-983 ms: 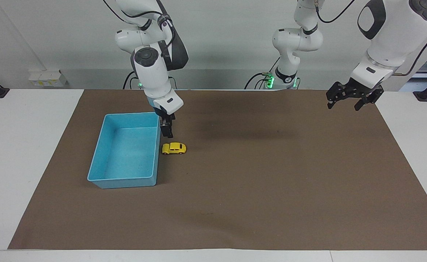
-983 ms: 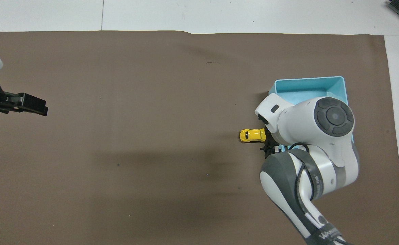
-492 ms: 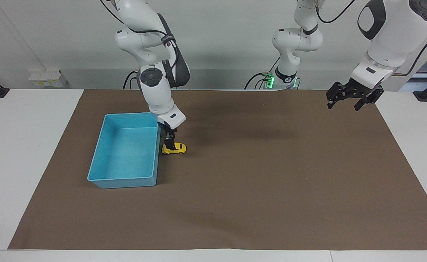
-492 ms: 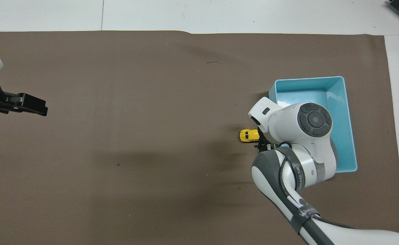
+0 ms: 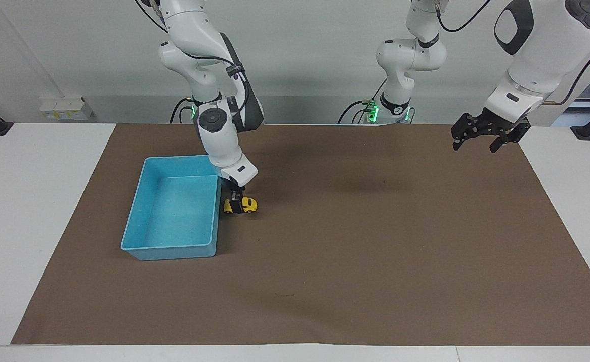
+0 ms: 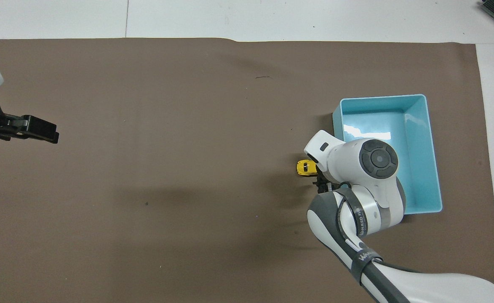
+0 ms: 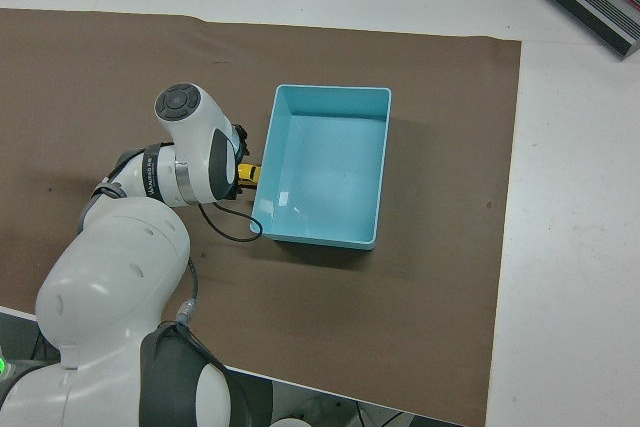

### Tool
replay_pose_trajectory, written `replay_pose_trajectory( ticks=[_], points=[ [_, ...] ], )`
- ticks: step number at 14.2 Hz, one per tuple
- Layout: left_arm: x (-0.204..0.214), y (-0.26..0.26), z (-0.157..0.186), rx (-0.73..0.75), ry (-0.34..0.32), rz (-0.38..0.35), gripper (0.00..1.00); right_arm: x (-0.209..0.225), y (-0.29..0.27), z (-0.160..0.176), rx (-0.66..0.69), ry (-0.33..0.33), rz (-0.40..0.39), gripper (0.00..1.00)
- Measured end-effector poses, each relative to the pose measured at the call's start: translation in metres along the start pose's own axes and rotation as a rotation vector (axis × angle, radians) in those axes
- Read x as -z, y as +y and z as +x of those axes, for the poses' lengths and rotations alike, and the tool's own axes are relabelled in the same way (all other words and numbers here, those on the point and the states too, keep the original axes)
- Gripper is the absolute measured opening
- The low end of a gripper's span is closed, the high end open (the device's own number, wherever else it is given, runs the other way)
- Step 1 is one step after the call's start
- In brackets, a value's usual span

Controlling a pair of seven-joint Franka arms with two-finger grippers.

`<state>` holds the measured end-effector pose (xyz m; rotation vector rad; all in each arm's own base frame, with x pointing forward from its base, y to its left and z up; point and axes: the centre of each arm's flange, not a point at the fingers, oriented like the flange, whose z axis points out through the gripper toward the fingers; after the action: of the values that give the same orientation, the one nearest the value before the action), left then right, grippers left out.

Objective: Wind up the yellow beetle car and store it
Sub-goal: 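Close the right gripper on the yellow car and lift it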

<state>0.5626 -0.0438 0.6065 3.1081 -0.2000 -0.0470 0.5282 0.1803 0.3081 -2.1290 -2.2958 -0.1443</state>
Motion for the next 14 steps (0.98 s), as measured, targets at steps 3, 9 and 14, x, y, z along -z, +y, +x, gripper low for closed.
replay_pose_trajectory(
  ticks=[3,9,14],
  points=[
    [0.000,0.000,0.000,0.000,0.000,0.000,1.00,0.001,-0.001,0.007,0.019,0.002,-0.004,0.48],
    [0.000,0.000,0.000,0.000,0.000,0.000,1.00,0.027,0.012,0.036,0.011,0.013,-0.015,0.41],
    [0.000,0.000,0.000,0.001,0.000,0.000,1.00,0.100,0.032,0.049,-0.031,0.012,0.021,0.41]
  ],
)
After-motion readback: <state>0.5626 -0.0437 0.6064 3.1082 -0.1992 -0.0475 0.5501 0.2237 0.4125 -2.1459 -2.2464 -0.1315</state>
